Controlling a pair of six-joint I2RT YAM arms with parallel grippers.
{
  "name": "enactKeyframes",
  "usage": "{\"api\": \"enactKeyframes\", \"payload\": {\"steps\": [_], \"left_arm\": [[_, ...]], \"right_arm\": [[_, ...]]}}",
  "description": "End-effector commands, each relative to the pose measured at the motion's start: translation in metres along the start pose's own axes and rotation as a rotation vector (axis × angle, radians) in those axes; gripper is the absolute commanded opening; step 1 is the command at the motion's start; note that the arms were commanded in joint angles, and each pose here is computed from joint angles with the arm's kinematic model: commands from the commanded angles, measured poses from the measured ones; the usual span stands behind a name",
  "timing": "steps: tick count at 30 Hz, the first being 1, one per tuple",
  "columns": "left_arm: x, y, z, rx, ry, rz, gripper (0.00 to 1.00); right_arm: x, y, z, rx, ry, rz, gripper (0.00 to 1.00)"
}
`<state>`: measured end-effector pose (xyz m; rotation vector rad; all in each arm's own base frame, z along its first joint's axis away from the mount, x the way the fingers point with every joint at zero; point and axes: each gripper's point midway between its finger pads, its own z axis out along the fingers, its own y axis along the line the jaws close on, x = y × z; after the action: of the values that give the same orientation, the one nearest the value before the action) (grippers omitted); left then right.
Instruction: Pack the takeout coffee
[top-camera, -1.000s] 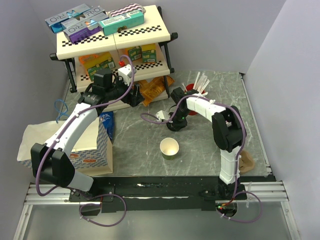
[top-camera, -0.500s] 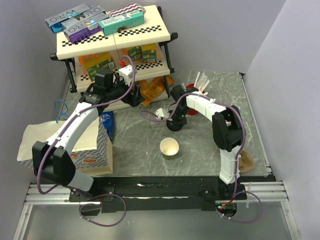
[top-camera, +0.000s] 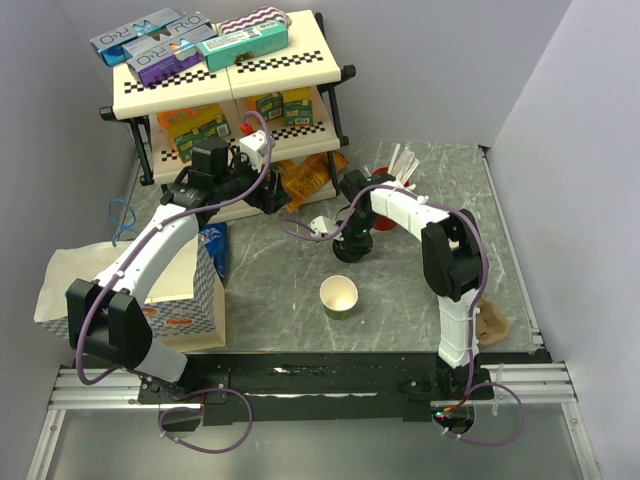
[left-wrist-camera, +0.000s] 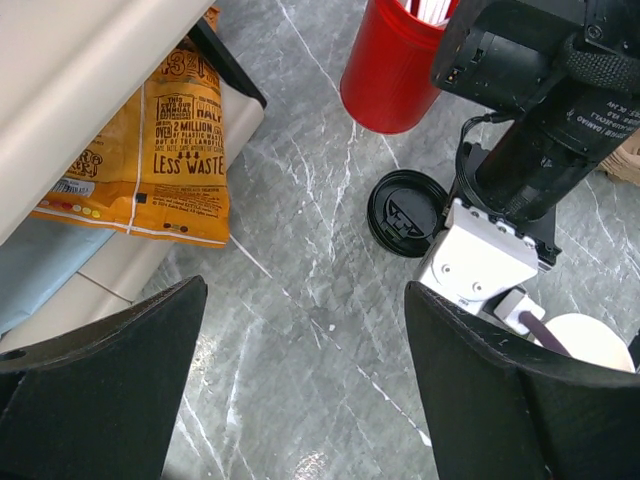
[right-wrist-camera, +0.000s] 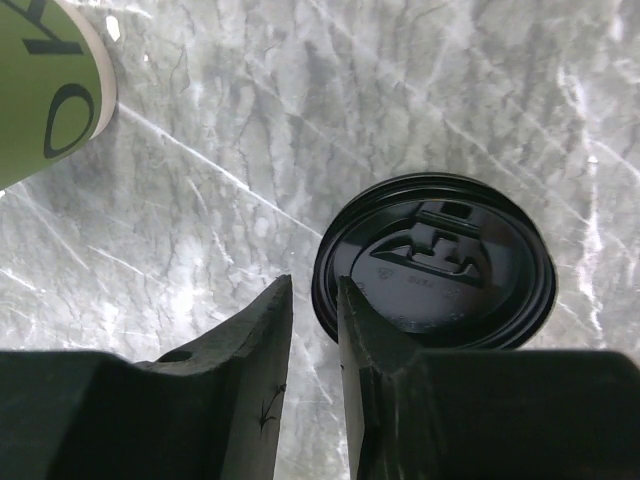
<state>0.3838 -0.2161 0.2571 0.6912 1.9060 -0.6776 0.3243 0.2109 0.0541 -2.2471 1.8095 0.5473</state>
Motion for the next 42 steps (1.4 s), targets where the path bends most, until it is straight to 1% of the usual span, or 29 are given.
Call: {"api": "enactKeyframes", "payload": {"steps": [1,3,9,19,23,34,35,37,38,40,41,42], "left_arm": [[-0.012,-0.006,0.000,0.026,-0.042,0.013,0.86],[-0.012,-0.006,0.000,0.023,-0.040,0.014,0.86],[-0.010,-0.005,0.000,0.020,-0.034,0.014,0.86],[-0.009,-0.004,0.000,0.017,-0.034,0.017,0.87],[-0.008,-0.004,0.000,0.019,-0.031,0.014,0.87],[-0.009,-0.004,0.000,0.019,-0.034,0.017,0.87],[-0.007,-0.005,0.001,0.021,-0.031,0.008,0.87],[-0.006,-0.006,0.002,0.030,-0.032,0.001,0.87],[-0.004,-0.007,0.003,0.035,-0.028,-0.006,0.87],[-0.003,-0.007,0.004,0.039,-0.032,-0.004,0.87],[-0.002,-0.008,0.004,0.037,-0.031,-0.049,0.86],[-0.001,-0.008,0.005,0.035,-0.029,-0.058,0.86]], "right_arm": [[0.000,0.001,0.002,-0.009,0.002,-0.037,0.32],[0.001,-0.002,0.000,-0.001,0.005,-0.041,0.31],[-0.001,-0.006,0.002,-0.012,0.006,-0.040,0.26],[-0.002,0.006,0.002,-0.034,-0.001,-0.046,0.27],[-0.001,0.006,0.004,-0.034,0.004,-0.043,0.24],[-0.004,0.000,0.002,-0.036,0.000,-0.033,0.11],[-0.005,0.000,0.001,-0.035,-0.001,-0.034,0.07],[-0.005,0.001,0.001,-0.045,0.000,-0.029,0.04],[-0.005,0.002,0.000,-0.049,-0.002,-0.024,0.00],[-0.006,0.004,-0.001,-0.057,-0.006,-0.015,0.00],[-0.007,0.005,-0.002,-0.059,-0.011,-0.010,0.00],[-0.010,0.007,-0.004,-0.064,-0.024,0.002,0.00]]}}
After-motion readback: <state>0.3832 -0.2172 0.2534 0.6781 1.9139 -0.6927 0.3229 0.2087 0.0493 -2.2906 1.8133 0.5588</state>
